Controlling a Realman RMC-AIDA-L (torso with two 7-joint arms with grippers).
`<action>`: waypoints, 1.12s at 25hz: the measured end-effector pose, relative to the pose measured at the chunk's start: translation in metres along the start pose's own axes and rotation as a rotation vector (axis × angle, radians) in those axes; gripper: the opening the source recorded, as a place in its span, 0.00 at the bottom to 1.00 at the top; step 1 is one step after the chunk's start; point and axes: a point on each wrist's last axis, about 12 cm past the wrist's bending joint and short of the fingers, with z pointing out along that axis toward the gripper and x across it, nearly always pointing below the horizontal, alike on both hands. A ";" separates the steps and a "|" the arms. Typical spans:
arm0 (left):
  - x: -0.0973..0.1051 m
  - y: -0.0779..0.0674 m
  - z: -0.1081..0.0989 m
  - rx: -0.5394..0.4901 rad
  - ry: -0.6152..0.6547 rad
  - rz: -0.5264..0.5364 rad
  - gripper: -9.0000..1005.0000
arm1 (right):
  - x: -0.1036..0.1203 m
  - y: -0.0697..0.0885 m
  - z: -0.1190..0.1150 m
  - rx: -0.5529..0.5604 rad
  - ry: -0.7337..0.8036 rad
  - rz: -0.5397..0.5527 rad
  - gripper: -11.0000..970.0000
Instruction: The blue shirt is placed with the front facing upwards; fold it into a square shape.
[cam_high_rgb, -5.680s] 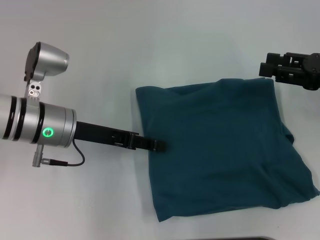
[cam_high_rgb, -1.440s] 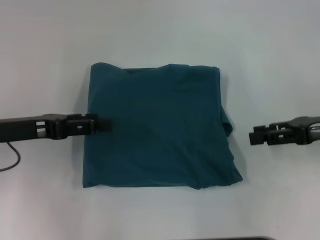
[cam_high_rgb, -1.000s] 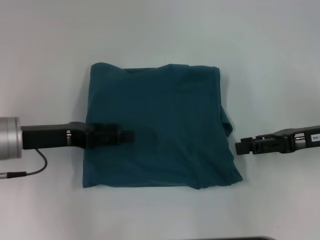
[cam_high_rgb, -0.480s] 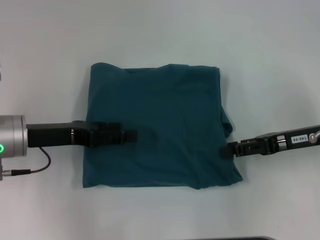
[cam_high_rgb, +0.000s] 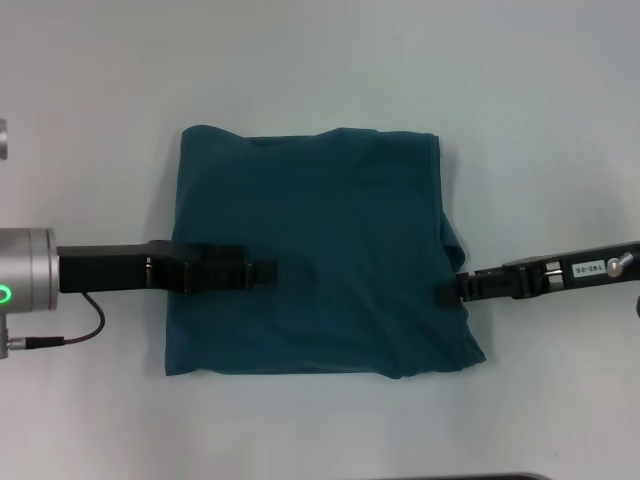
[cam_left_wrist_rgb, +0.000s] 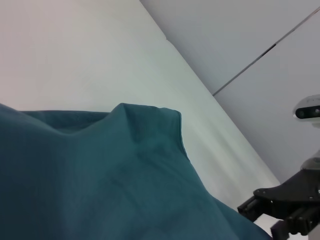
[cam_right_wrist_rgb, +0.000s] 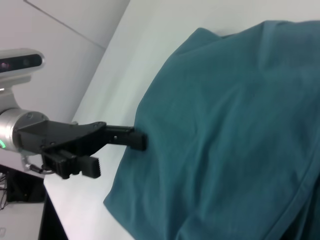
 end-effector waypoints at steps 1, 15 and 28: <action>0.000 0.000 0.000 0.000 0.000 -0.001 0.88 | -0.001 0.000 0.001 0.003 -0.002 -0.001 0.62; 0.001 0.002 0.001 -0.014 0.018 -0.004 0.89 | -0.005 -0.001 0.005 0.020 -0.021 -0.017 0.20; -0.001 0.004 0.003 -0.030 0.018 -0.011 0.88 | -0.004 -0.003 -0.003 0.028 -0.046 -0.019 0.06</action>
